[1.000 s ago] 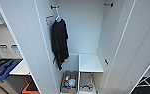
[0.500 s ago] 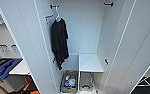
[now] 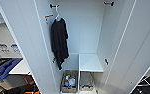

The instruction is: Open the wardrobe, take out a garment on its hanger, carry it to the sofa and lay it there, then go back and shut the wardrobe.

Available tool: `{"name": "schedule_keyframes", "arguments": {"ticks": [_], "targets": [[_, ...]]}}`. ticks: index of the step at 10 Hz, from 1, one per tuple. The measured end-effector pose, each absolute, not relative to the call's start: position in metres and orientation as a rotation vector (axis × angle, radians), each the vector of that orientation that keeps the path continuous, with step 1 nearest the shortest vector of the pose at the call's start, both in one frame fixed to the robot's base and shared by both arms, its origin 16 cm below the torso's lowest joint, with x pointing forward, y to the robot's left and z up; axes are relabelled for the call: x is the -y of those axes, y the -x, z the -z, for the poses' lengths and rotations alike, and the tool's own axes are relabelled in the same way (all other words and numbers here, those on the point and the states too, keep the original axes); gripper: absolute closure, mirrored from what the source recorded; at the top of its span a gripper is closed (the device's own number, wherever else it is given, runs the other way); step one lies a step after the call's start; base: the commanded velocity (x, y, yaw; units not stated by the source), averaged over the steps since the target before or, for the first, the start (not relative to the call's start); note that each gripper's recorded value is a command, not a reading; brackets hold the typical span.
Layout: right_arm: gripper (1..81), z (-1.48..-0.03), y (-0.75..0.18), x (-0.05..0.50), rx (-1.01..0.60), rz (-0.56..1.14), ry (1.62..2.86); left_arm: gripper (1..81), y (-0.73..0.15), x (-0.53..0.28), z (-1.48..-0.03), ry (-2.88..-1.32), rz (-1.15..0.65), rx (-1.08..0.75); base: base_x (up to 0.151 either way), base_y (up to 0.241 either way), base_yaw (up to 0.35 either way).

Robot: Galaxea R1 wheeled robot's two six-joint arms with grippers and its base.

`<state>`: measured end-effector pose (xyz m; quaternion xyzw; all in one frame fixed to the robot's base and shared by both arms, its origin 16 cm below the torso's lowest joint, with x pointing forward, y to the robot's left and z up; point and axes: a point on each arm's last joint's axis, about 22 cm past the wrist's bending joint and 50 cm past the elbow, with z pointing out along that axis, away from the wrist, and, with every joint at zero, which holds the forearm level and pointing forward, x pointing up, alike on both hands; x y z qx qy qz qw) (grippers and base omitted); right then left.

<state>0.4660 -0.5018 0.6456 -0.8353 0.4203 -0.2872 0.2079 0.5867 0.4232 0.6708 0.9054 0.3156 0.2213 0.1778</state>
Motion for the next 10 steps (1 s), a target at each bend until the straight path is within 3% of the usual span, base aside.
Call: {"name": "schedule_keyframes", "arguments": {"ticks": [4,6,8,10], "targets": [[1.0,-0.637,-0.456,0.359,-1.061,0.573,2.182,1.0,-0.588,-0.337,-0.645,-2.548,-0.533,-0.815,0.0,0.0,0.0],[1.0,-0.621,-0.425,0.24,-0.916,0.434,2.128,1.0,-0.579,-0.268,-0.627,-2.552,-0.471,-0.711,0.0,0.0,0.0],[1.0,-0.594,-0.396,0.237,-0.895,0.41,2.182,1.0,-0.526,-0.173,-0.589,-2.552,-0.326,-0.572,0.0,0.0,0.0],[1.0,-0.568,-0.38,0.257,-0.849,0.445,2.278,1.0,-0.454,-0.171,-0.541,-2.619,-0.22,-0.525,0.0,0.0,0.0]]}}
